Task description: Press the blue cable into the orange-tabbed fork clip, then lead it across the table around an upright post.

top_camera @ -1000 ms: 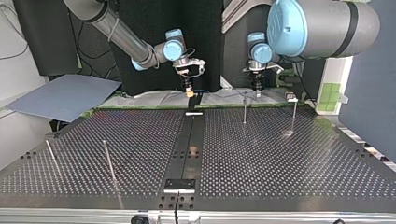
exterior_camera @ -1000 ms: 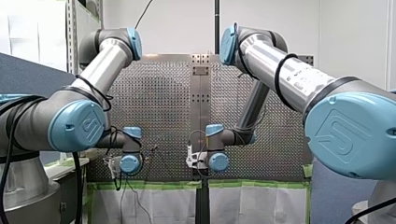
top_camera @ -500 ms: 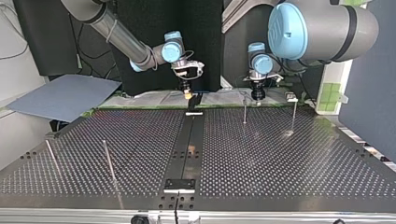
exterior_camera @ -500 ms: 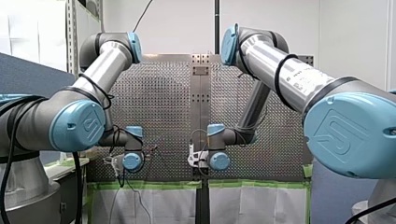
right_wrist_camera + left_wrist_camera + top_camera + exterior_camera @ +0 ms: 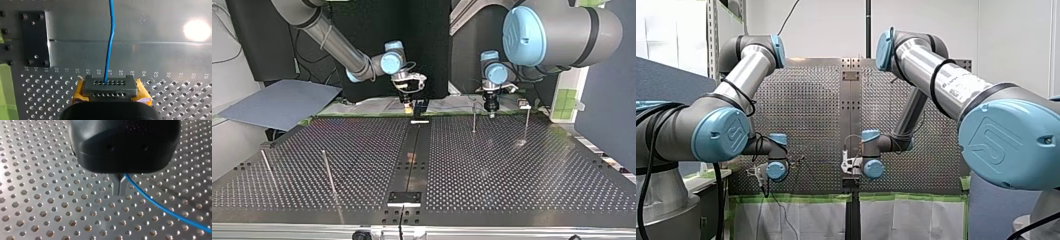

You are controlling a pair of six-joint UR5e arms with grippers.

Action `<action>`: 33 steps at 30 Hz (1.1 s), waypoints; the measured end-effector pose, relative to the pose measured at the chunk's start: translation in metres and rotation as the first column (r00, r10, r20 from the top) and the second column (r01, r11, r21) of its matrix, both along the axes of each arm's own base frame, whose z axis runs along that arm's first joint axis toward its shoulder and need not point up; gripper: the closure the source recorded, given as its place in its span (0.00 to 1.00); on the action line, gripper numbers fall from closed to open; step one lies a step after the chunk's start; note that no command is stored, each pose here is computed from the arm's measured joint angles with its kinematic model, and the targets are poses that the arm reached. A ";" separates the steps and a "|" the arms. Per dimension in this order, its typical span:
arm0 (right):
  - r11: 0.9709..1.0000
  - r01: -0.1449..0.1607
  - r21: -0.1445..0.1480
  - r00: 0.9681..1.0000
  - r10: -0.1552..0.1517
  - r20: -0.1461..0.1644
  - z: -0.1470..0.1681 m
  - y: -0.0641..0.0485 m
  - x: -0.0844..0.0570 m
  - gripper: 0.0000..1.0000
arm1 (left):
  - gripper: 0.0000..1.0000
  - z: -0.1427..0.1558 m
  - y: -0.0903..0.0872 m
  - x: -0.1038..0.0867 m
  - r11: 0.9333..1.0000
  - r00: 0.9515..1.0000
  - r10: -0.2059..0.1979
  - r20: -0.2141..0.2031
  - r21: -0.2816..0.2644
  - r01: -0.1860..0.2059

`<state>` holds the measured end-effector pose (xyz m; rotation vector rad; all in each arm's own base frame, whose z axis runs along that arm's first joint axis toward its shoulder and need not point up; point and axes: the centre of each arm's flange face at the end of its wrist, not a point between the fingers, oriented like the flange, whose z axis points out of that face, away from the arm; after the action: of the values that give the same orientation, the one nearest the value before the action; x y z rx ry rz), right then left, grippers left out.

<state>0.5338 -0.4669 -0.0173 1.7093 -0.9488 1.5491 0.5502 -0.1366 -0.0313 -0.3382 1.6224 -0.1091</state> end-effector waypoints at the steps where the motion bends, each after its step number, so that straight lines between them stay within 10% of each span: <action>1: 1.000 0.002 0.000 1.000 -0.002 0.000 0.000 -0.002 -0.001 1.00 | 1.00 0.000 0.001 0.001 1.000 1.000 -0.002 0.000 -0.001 0.002; 18: 1.000 0.013 0.014 1.000 -0.013 -0.019 -0.009 -0.006 -0.008 1.00 | 1.00 -0.002 0.002 0.001 0.999 0.997 -0.050 -0.052 -0.009 0.049; 27: 1.000 0.001 0.016 1.000 -0.001 -0.017 -0.010 -0.005 -0.007 1.00 | 1.00 -0.003 0.008 0.002 0.998 0.996 -0.010 -0.088 0.068 0.016; 29: 1.000 0.000 0.017 1.000 0.001 -0.018 -0.010 -0.005 -0.006 1.00 | 0.62 -0.004 0.009 0.001 0.996 0.995 -0.010 -0.103 0.084 0.019; 33: 1.000 -0.001 0.018 1.000 0.002 -0.018 -0.010 -0.005 -0.006 1.00 | 0.29 -0.005 0.009 0.000 0.993 0.992 -0.031 -0.126 0.114 0.045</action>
<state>0.5273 -0.4716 -0.0276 1.7334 -0.9551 1.5283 0.5500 -0.1279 -0.0366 -0.2279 1.7502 -0.0227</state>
